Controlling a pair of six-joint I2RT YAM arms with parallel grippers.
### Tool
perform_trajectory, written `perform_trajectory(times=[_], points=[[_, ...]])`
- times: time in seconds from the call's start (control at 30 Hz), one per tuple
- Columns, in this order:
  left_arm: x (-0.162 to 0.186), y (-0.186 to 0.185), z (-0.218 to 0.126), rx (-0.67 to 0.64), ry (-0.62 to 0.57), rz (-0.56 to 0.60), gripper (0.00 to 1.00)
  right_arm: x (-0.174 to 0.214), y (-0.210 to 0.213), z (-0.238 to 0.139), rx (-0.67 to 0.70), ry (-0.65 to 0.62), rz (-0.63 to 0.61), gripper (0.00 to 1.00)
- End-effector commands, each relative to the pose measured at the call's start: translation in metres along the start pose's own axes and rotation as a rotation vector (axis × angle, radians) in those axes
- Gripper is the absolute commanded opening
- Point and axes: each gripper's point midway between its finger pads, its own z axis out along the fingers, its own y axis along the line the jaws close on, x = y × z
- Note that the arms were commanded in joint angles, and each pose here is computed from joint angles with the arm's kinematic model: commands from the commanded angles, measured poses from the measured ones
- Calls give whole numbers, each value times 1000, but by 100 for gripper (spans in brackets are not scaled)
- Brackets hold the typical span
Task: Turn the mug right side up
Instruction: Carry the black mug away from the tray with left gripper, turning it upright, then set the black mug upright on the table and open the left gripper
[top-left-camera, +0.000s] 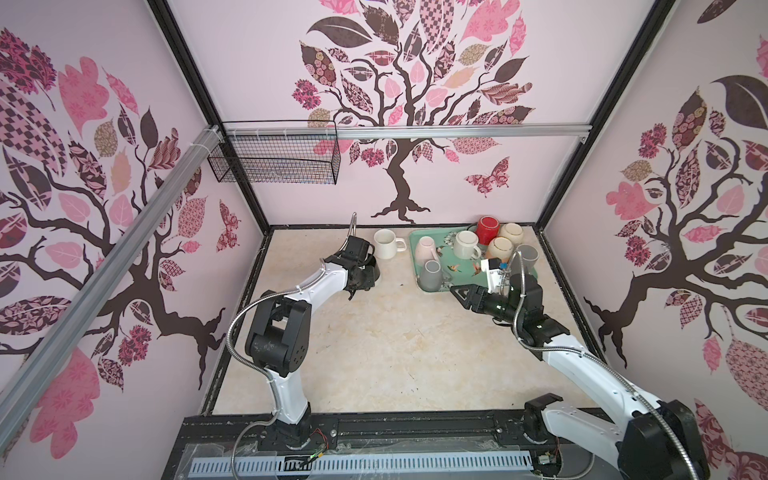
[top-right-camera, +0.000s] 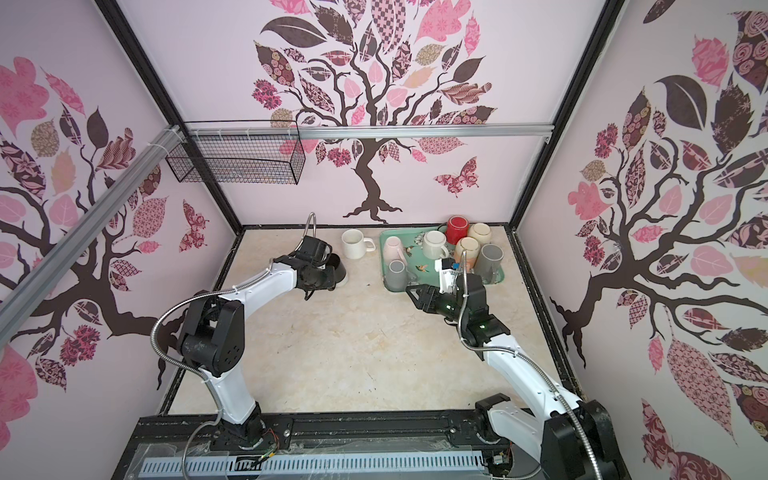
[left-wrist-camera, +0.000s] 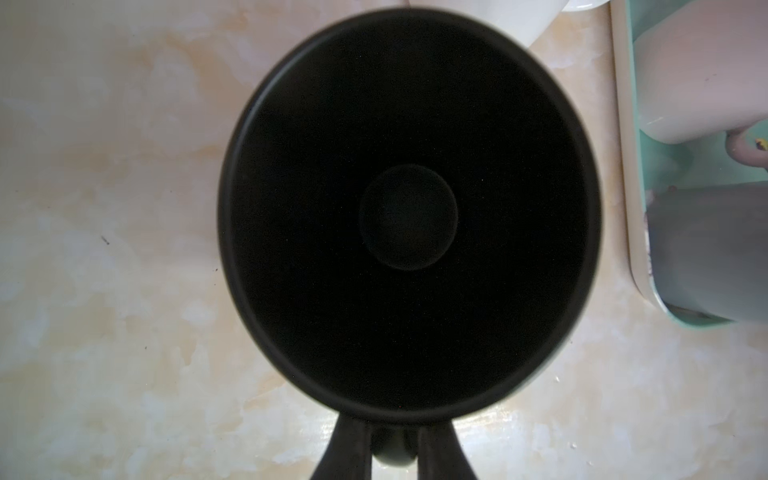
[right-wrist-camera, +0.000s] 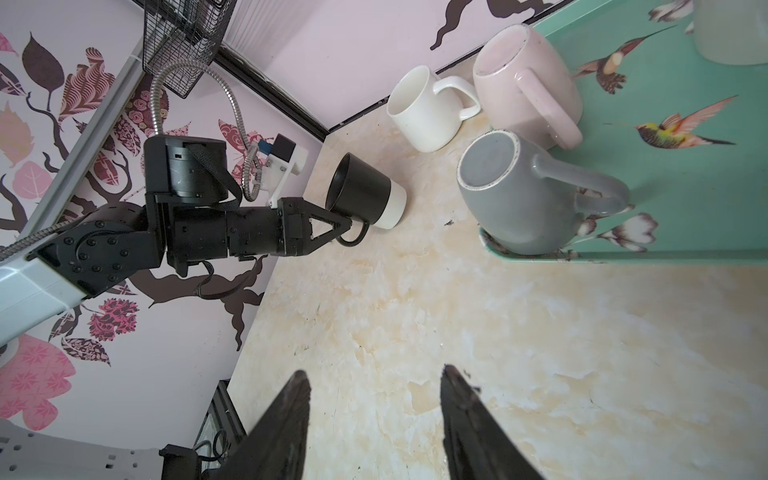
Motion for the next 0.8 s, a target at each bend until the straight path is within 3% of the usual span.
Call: perform_trajectory(times=[0.0,0.23,0.4,0.77], points=[[-26,-8,-3,-28,-63,4,0,-14,16,-7,-23,-31,-47,53],[-30,-22,4,-62,-74,14,0,-12,15,-13,-3,-34,-66,53],[-33,-37,3,4,-67,-16,26,-12,14,-13,6,-31,-72,54],[-41,-41,-44,94,-136,-34,37,-14,13,-11,12,-29,-80,54]])
